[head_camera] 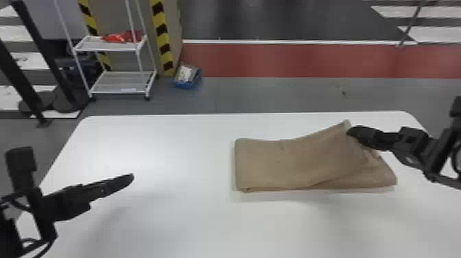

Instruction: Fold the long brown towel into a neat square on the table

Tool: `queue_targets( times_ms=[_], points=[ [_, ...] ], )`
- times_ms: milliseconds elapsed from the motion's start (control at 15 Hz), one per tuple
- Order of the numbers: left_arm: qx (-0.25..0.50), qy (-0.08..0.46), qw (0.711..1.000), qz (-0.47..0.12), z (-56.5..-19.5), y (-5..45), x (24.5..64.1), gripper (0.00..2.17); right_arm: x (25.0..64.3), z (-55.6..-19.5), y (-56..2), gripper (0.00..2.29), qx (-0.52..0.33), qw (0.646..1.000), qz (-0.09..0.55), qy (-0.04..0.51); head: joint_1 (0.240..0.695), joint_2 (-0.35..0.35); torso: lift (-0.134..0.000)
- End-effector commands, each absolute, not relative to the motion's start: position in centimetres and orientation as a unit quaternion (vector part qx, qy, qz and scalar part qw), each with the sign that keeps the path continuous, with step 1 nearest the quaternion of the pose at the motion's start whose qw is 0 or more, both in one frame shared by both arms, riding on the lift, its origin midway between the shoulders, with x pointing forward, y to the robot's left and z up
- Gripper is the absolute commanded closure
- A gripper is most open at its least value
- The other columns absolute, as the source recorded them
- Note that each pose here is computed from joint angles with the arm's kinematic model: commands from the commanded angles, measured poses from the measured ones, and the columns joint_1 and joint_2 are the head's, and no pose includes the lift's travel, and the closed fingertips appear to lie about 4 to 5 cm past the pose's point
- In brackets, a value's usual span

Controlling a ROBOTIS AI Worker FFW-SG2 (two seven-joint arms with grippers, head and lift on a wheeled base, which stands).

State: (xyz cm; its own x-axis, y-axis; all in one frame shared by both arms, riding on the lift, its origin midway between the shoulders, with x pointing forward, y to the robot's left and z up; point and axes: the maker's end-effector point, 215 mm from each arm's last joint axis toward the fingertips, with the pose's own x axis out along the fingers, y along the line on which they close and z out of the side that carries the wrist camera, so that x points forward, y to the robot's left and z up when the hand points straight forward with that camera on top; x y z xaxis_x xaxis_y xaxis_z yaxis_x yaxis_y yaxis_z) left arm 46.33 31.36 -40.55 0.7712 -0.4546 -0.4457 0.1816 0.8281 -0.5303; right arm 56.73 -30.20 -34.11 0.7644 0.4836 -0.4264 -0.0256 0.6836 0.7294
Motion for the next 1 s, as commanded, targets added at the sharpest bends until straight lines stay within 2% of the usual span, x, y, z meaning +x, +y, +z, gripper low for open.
queue_targets(
  times_ms=[0,67,133,267,467,600,667,800,867,933],
  points=[
    [-0.237,0.287,0.911,-0.177,-40.3,31.3,46.4,0.08,56.3,-34.5,-30.8,0.98,0.372,0.862,0.139,0.313,0.695,0.012,-0.124],
    [-0.238,0.287,0.910,-0.179,-40.4,31.1,46.3,0.08,56.6,-36.8,-31.7,0.98,0.347,0.874,0.124,0.316,0.695,0.013,-0.124],
    [-0.237,0.288,0.911,-0.178,-40.4,31.1,46.3,0.08,56.6,-36.7,-32.1,0.98,0.355,0.872,0.120,0.315,0.695,0.010,-0.124],
    [-0.235,0.288,0.912,-0.174,-40.4,31.5,46.4,0.08,56.3,-33.0,-30.8,0.98,0.384,0.858,0.146,0.309,0.695,-0.001,-0.124],
    [-0.236,0.291,0.910,-0.178,-40.7,30.8,46.3,0.08,56.5,-35.7,-33.4,0.98,0.368,0.868,0.115,0.312,0.695,0.003,-0.124],
    [-0.234,0.290,0.911,-0.175,-40.5,31.1,46.4,0.08,56.5,-32.7,-32.1,0.98,0.397,0.853,0.140,0.307,0.695,-0.018,-0.124],
    [-0.236,0.289,0.911,-0.177,-40.5,31.1,46.3,0.08,56.3,-33.8,-33.0,0.98,0.393,0.857,0.130,0.307,0.695,-0.017,-0.124],
    [-0.237,0.290,0.910,-0.177,-40.7,30.9,46.3,0.08,56.5,-38.1,-35.0,0.98,0.363,0.873,0.100,0.311,0.695,-0.021,-0.124],
    [-0.235,0.289,0.912,-0.175,-40.5,31.1,46.4,0.08,56.4,-37.4,-34.4,0.98,0.376,0.866,0.109,0.311,0.695,-0.030,-0.124],
    [-0.235,0.288,0.912,-0.173,-40.5,31.3,46.5,0.08,56.4,-34.8,-33.7,0.98,0.392,0.858,0.124,0.307,0.695,-0.036,-0.124]
  ],
)
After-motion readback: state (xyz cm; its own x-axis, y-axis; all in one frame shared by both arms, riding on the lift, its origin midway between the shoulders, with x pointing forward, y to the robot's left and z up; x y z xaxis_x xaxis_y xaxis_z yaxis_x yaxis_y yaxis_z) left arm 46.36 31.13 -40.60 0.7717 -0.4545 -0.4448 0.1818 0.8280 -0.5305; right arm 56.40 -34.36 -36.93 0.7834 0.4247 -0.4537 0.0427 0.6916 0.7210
